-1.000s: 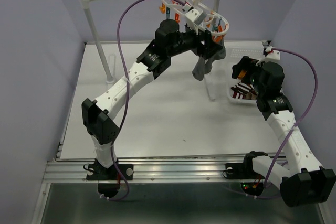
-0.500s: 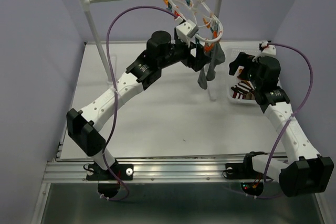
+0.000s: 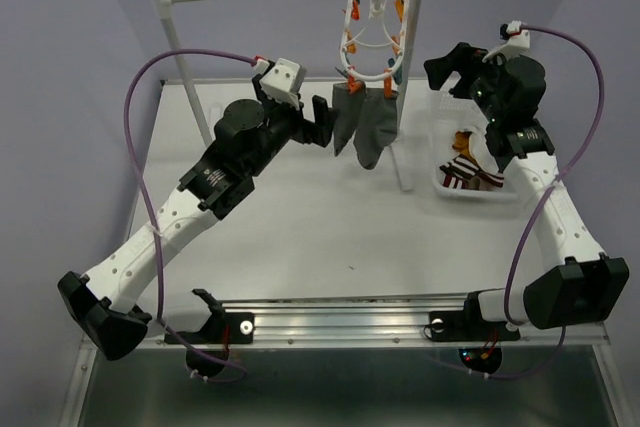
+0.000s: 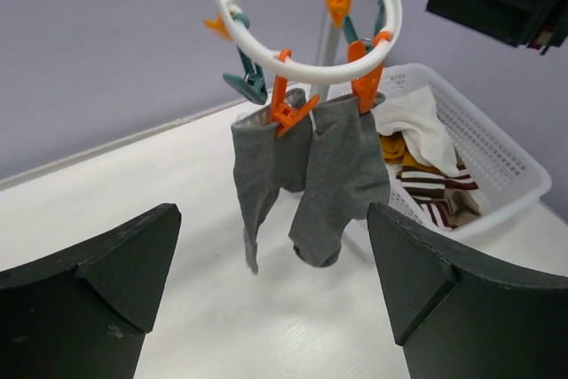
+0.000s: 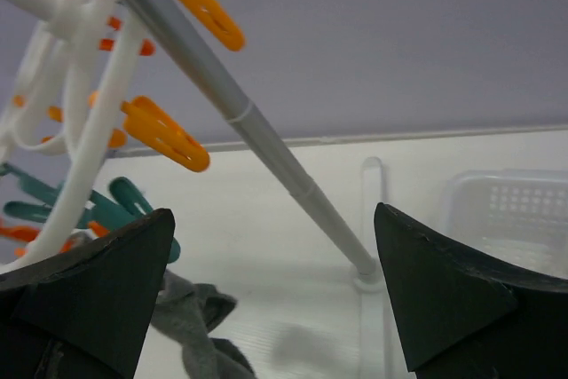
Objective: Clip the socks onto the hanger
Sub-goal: Adjust the hanger on the clothesline.
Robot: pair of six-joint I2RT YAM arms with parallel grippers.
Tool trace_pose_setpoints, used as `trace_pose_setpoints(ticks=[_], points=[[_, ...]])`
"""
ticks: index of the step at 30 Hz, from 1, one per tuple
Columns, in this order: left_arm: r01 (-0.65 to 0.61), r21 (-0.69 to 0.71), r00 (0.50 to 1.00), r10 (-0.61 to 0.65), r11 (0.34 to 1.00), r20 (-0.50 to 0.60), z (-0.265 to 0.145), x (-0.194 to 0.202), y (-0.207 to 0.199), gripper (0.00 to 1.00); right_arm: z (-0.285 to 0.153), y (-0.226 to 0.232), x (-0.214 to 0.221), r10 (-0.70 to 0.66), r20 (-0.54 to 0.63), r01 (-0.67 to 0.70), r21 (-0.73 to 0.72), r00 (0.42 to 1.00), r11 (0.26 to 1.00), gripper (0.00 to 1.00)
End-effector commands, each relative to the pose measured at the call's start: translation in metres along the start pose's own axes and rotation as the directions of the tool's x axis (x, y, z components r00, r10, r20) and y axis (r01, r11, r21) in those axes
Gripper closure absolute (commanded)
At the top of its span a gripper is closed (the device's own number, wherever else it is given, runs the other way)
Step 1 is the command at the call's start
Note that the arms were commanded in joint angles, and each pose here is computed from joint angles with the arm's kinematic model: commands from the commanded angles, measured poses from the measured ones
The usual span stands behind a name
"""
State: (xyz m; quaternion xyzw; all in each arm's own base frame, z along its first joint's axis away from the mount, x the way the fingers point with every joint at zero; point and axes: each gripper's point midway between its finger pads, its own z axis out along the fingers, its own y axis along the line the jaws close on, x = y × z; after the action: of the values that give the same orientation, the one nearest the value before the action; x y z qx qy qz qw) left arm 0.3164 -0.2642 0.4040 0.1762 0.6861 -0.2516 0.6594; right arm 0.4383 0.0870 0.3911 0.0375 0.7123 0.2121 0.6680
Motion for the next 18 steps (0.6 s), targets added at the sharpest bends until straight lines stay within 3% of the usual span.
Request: trace_pose_setpoints(ticks=[1,4,9,18], points=[[0.047,-0.12,0.994,-0.035,0.992,0.099,-0.019,-0.02,0.028,0.01,-0.009,0.063,-0.039,0.108,0.077,-0.081,-0.289,0.991,0.954,0.0],[0.054,-0.135,0.993,-0.04,0.989,0.111,-0.026,-0.02,0.033,0.01,-0.006,0.091,-0.037,0.149,0.053,-0.116,-0.394,0.987,0.912,0.0],[0.079,-0.174,0.991,-0.059,0.982,0.121,-0.033,-0.019,0.042,0.01,0.005,0.117,-0.035,0.148,0.037,-0.115,-0.451,0.988,0.885,0.0],[0.099,-0.158,0.987,-0.076,0.982,0.145,-0.03,-0.028,0.043,0.01,0.009,0.106,-0.027,0.133,0.051,-0.101,-0.403,0.99,0.909,0.0]])
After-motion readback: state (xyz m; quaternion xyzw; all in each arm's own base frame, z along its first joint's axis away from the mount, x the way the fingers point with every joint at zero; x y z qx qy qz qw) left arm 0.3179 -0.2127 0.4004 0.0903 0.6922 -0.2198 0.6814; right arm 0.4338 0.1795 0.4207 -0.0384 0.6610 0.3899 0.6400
